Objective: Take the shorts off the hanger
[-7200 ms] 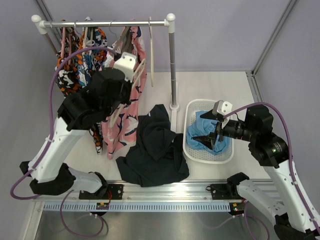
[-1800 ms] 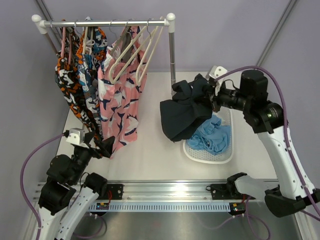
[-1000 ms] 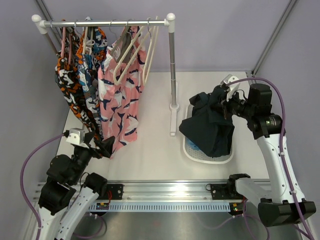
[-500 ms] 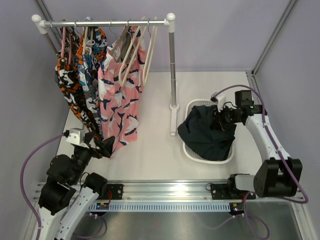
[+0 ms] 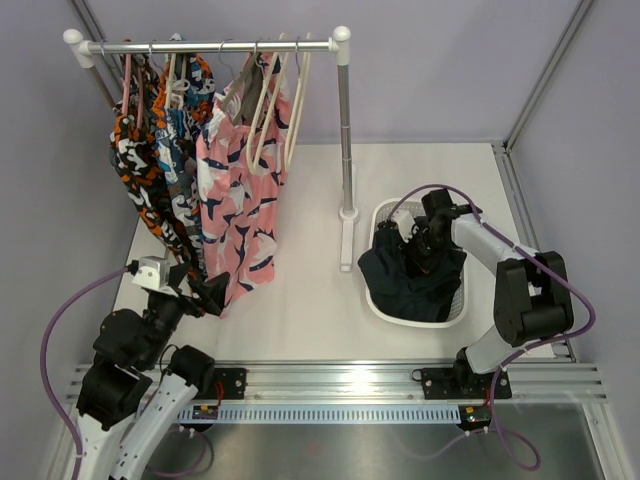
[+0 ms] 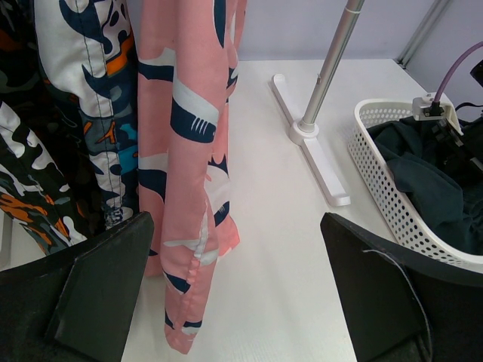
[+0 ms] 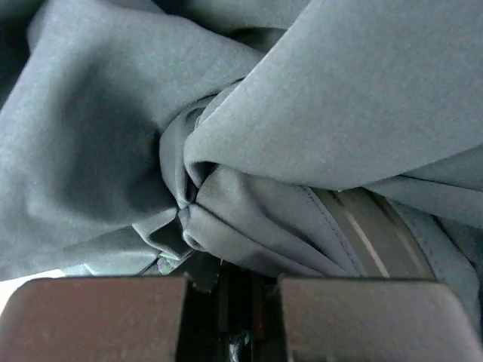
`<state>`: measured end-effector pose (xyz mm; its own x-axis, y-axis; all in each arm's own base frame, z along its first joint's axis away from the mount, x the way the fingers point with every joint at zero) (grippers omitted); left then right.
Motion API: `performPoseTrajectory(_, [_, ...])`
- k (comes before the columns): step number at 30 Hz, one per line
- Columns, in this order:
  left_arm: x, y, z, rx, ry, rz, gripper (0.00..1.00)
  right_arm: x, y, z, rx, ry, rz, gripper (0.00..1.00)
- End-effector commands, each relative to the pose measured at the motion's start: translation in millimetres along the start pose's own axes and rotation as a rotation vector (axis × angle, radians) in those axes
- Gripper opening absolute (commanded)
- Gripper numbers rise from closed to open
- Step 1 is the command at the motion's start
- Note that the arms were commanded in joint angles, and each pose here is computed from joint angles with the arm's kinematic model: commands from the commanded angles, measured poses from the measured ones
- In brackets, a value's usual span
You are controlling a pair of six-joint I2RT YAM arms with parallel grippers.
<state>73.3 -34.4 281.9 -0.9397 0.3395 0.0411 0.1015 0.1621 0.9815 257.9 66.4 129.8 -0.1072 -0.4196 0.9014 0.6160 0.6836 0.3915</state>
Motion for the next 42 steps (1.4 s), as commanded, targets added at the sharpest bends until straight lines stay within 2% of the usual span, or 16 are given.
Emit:
performPoseTrajectory(1, [-3, 6, -3, 0.002, -0.020, -0.038, 0.99, -23, -23, -7, 0.004, -0.029, 0.155, 0.13])
performPoseTrajectory(4, [-3, 7, -3, 0.002, -0.022, -0.039, 0.99, -14, -17, -1, 0.008, 0.005, 0.118, 0.30])
performPoseTrajectory(5, [-3, 7, -3, 0.002, -0.022, -0.039, 0.99, 0, -8, 2, 0.028, -0.008, 0.069, 0.39])
performPoseTrajectory(7, [-4, 6, -3, 0.002, -0.024, -0.037, 0.99, 21, 1, 12, 0.037, 0.010, 0.021, 0.48])
performPoseTrajectory(12, [-3, 8, -4, 0.001, -0.030, -0.042, 0.99, 112, 38, 34, 0.097, -0.089, -0.203, 0.79])
performPoseTrajectory(15, [-2, 8, -4, 0.001, -0.031, -0.048, 0.99, 153, 51, 47, 0.120, -0.154, -0.307, 0.88])
performPoseTrajectory(19, [-2, 9, -4, 0.000, -0.037, -0.055, 0.99, 181, 55, 59, 0.143, -0.203, -0.389, 0.91])
performPoseTrajectory(23, [-2, 9, -4, -0.001, -0.042, -0.054, 0.99, 182, 54, 71, 0.159, -0.135, -0.451, 0.93])
performPoseTrajectory(26, [-2, 10, -5, -0.004, -0.045, -0.057, 0.99, 177, 52, 89, 0.203, -0.020, -0.577, 0.99])
performPoseTrajectory(28, [0, 12, -6, -0.002, -0.057, -0.068, 0.99, 176, 48, 105, 0.266, 0.038, -0.706, 0.99])
performPoseTrajectory(29, [0, 12, -6, 0.001, -0.059, -0.070, 0.99, 176, 47, 110, 0.222, 0.052, -0.748, 1.00])
performPoseTrajectory(30, [1, 13, -7, 0.008, -0.062, -0.072, 0.99, 183, 54, 110, 0.263, 0.007, -0.830, 1.00])
performPoseTrajectory(33, [4, 17, -11, 0.030, -0.092, -0.070, 0.99, 188, 45, 114, 0.197, -0.101, -0.913, 0.99])
performPoseTrajectory(36, [8, 27, -15, 0.059, -0.119, -0.077, 0.99, 186, 35, 115, 0.166, -0.134, -0.888, 1.00])
performPoseTrajectory(41, [10, 61, -31, 0.080, -0.215, -0.078, 0.99, 180, 27, 130, 0.251, -0.004, -0.900, 0.99])
performPoseTrajectory(42, [3, 65, -36, 0.076, -0.245, -0.039, 0.99, 180, 26, 130, 0.262, 0.003, -0.904, 0.99])
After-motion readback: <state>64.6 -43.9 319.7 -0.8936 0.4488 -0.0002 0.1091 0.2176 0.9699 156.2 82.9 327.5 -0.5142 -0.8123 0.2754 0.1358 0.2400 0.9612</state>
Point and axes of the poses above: each gripper's point midway between its finger pads, its own x axis back along the fingers, its own z axis along the line the jaws close on, y = z × x, the point moved 9 cm from there along x, back along the fingers
